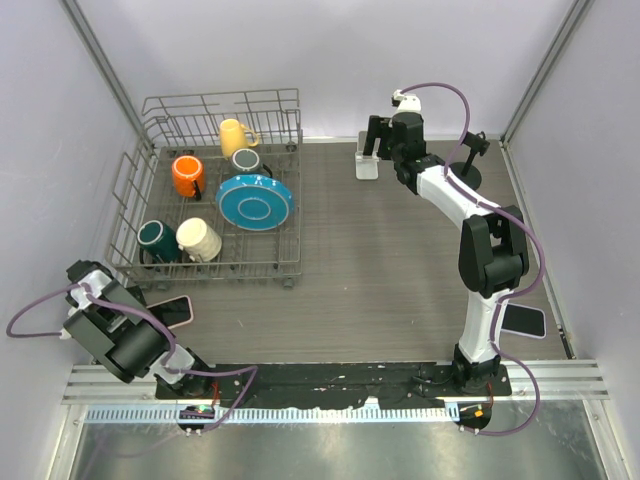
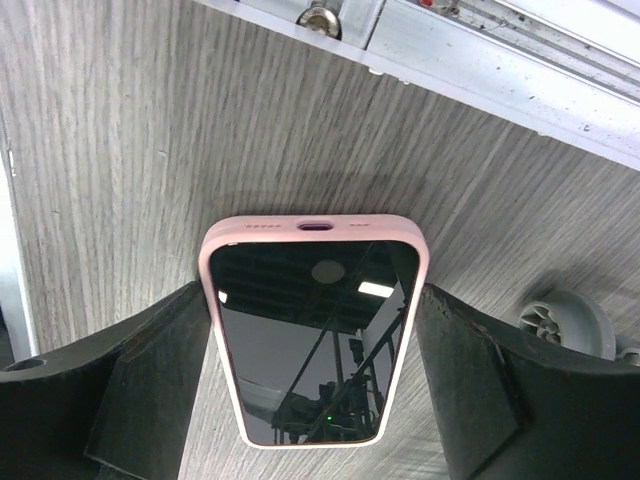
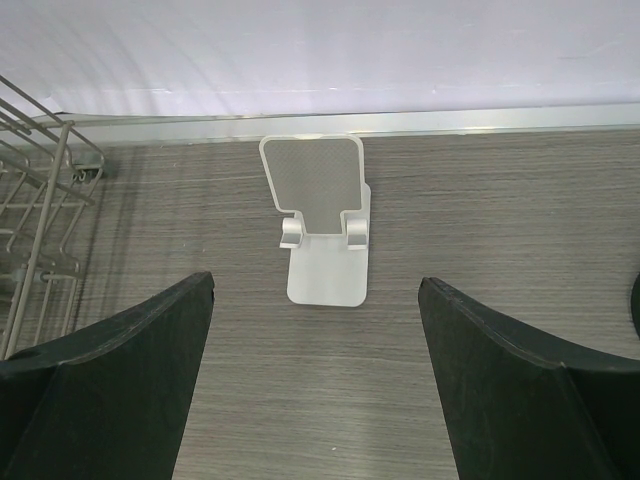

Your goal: Place the phone on the phone stand

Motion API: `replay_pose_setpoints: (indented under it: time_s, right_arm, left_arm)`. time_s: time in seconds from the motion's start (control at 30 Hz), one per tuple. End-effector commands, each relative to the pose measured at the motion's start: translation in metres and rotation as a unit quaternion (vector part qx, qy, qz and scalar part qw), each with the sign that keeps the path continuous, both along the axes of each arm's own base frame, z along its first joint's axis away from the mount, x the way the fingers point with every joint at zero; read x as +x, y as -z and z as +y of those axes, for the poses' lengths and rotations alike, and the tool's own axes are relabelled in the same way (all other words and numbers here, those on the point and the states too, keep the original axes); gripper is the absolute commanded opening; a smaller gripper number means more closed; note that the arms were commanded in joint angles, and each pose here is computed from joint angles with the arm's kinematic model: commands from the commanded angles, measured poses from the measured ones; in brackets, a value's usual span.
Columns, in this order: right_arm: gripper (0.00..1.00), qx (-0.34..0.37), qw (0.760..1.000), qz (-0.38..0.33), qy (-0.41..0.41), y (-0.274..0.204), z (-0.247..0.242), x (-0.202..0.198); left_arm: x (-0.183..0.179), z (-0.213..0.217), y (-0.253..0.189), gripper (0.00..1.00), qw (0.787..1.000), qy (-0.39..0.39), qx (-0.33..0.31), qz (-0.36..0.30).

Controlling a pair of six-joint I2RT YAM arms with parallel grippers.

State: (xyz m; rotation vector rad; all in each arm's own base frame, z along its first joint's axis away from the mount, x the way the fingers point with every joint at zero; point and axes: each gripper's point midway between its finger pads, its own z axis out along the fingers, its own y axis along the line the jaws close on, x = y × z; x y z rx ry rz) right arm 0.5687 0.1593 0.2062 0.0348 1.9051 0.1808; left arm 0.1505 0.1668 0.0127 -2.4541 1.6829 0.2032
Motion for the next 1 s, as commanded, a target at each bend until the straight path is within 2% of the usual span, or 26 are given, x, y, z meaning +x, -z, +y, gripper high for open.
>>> replay_pose_setpoints:
  time_s: [0.0,0.07,0.27,0.4,0.47,0.5,0.97]
  right_arm:
    - [0.89,0.018,0.999,-0.033,0.002,-0.023,0.002,0.011]
    - [0.89,0.018,0.999,-0.032,0.003,-0.022,0.002,0.011]
    - [0.89,0.02,0.999,-0.033,0.003,-0.024,0.003,0.01]
    - [0.89,0.018,0.999,-0.033,0.005,-0.024,0.0,0.01]
    - [0.89,0.017,0.999,-0.032,0.007,-0.022,-0.001,0.01]
    - [0.89,0.018,0.999,-0.032,0.005,-0.023,0.0,0.01]
    - [0.89,0.018,0.999,-0.029,0.006,-0.019,0.001,0.01]
  left_arm:
    - [-0.001,0.004,0.018,0.8,1.0,-0.015,0.003,0.002]
    - [-0.003,0.004,0.017,0.76,1.0,-0.018,0.008,0.004]
    - [-0.005,0.008,0.001,0.48,0.999,-0.014,0.042,-0.008]
    - [-0.006,0.003,-0.011,0.1,0.998,-0.011,0.059,-0.029]
    - [-0.008,-0.002,-0.012,0.03,0.997,-0.01,0.059,-0.039]
    - [-0.007,-0.003,-0.017,0.0,0.997,-0.009,0.067,-0.047]
    - [-0.031,-0.013,-0.06,0.0,0.991,0.02,0.121,-0.044]
